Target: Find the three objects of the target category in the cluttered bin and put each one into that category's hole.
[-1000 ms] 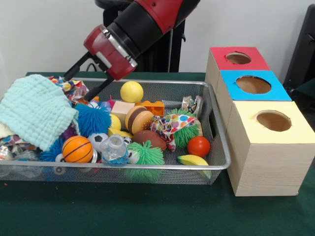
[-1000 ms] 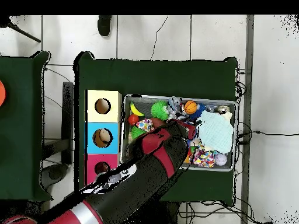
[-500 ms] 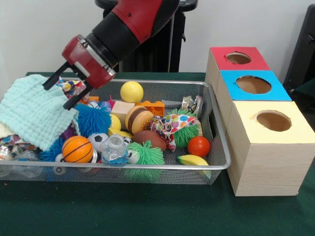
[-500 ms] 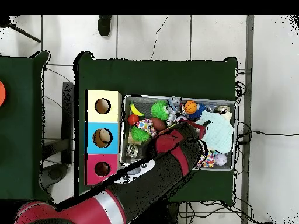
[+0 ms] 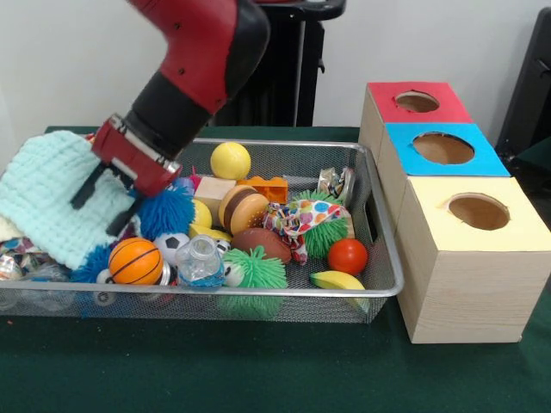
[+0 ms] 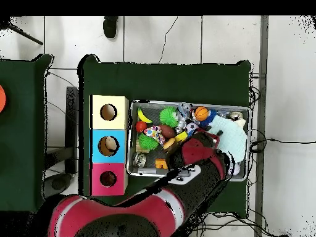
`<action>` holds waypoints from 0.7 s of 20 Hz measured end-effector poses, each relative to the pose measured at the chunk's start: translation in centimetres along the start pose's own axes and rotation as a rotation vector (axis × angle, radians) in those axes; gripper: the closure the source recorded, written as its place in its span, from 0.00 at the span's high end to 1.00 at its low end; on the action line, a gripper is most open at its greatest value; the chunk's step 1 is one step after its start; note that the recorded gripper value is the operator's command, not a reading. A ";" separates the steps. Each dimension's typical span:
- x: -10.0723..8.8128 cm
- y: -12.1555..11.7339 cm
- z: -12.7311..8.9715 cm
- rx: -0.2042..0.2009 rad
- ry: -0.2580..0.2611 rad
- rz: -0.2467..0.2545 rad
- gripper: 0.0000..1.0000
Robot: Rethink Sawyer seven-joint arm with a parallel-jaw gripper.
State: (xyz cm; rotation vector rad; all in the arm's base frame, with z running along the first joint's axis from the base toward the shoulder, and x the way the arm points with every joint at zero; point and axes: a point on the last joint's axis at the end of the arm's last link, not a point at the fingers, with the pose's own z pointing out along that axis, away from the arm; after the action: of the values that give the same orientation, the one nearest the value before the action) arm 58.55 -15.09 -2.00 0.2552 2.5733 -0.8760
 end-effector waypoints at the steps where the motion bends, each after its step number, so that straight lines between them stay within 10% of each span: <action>1: 0.2 0.0 0.3 -0.010 0.004 0.007 1.00; 5: 0.8 -0.2 2.6 -0.097 0.020 0.096 1.00; 14: -0.7 0.2 2.2 -0.127 -0.001 0.137 1.00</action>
State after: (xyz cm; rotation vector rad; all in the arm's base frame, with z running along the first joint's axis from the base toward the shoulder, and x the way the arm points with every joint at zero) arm 59.96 -16.36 -3.41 0.3885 2.5634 -0.6605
